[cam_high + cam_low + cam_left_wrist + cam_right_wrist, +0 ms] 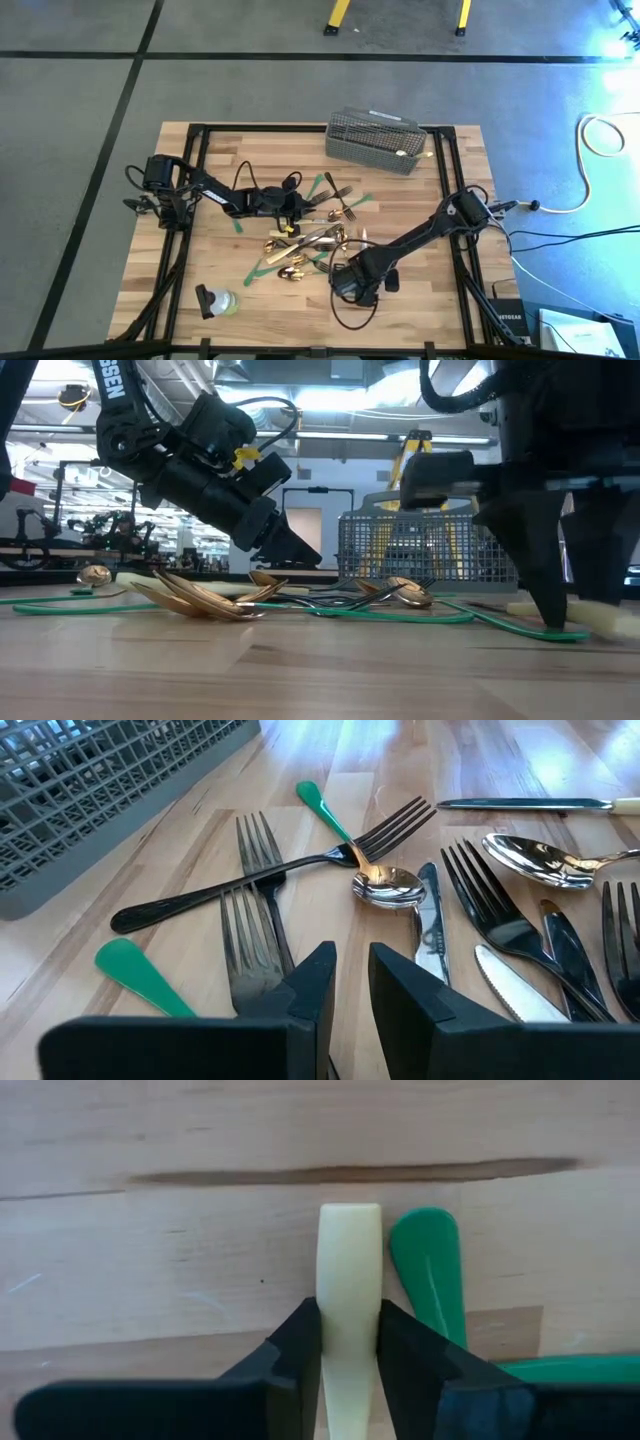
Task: Sort silverware
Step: Put the yellow knife into the gray organizer
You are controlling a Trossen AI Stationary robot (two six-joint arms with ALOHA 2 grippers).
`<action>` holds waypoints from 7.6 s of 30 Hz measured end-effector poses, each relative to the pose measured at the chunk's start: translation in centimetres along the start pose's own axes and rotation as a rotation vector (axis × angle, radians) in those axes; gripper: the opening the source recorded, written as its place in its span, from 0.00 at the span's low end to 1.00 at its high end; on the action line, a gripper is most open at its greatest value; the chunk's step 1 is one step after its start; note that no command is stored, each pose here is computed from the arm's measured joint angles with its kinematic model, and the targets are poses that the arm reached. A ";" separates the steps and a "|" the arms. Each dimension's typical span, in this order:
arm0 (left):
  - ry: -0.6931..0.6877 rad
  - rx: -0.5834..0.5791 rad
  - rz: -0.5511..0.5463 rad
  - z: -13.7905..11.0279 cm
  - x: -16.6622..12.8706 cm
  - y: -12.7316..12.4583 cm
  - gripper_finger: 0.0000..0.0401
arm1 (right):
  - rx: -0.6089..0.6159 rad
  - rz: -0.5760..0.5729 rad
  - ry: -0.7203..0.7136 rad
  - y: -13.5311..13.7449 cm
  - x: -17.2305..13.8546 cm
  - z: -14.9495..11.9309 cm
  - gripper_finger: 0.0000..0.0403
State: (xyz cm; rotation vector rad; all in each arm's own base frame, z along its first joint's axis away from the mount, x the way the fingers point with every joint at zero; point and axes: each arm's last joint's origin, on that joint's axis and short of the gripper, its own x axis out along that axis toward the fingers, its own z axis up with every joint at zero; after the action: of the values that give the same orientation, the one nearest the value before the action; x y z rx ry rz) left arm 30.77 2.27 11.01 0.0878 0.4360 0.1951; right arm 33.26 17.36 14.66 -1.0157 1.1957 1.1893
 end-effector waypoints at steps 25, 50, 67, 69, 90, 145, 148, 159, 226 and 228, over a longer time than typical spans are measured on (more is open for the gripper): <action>0.000 -0.001 0.000 0.0 0.0 0.0 0.12 | 0.256 -0.056 -0.065 -1.7 -11.9 2.9 0.16; 0.000 -0.001 0.000 0.0 0.0 0.0 0.12 | 0.450 -0.442 -0.222 2.7 -30.2 -3.6 0.16; 0.000 -0.001 0.000 0.0 0.0 0.0 0.12 | 0.620 -0.825 -0.296 11.3 -38.7 -12.1 0.16; 0.000 0.000 0.000 0.0 0.0 0.0 0.12 | 0.633 -0.856 -0.308 12.0 -39.2 -12.9 0.16; 0.001 -0.001 0.000 0.0 0.0 0.0 0.12 | 0.753 -0.867 -0.386 13.7 -39.5 -18.1 0.16; 0.001 -0.002 0.000 0.0 0.0 0.0 0.12 | 1.053 -1.184 -0.575 18.8 -17.6 -30.3 0.16; 0.001 -0.002 0.000 0.0 0.0 0.0 0.12 | 1.069 -1.194 -0.569 19.1 -17.3 -30.6 0.16; 0.001 -0.002 0.000 0.0 0.0 0.0 0.12 | 1.038 -1.173 -0.634 19.4 -17.0 -30.7 0.16; 0.081 0.112 -0.039 -0.6 -1.6 -5.4 0.12 | 0.870 -0.429 -1.058 9.5 -15.6 -19.1 0.33; 0.071 0.110 -0.025 -0.5 -1.6 -5.4 0.12 | 0.861 -0.455 -1.028 8.0 -14.7 -18.5 0.33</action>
State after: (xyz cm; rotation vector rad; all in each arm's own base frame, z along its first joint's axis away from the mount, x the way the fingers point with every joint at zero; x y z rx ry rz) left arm 30.09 -3.30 10.52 0.1838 0.5186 0.1504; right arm 23.21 -1.68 27.36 0.0491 0.4748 0.5507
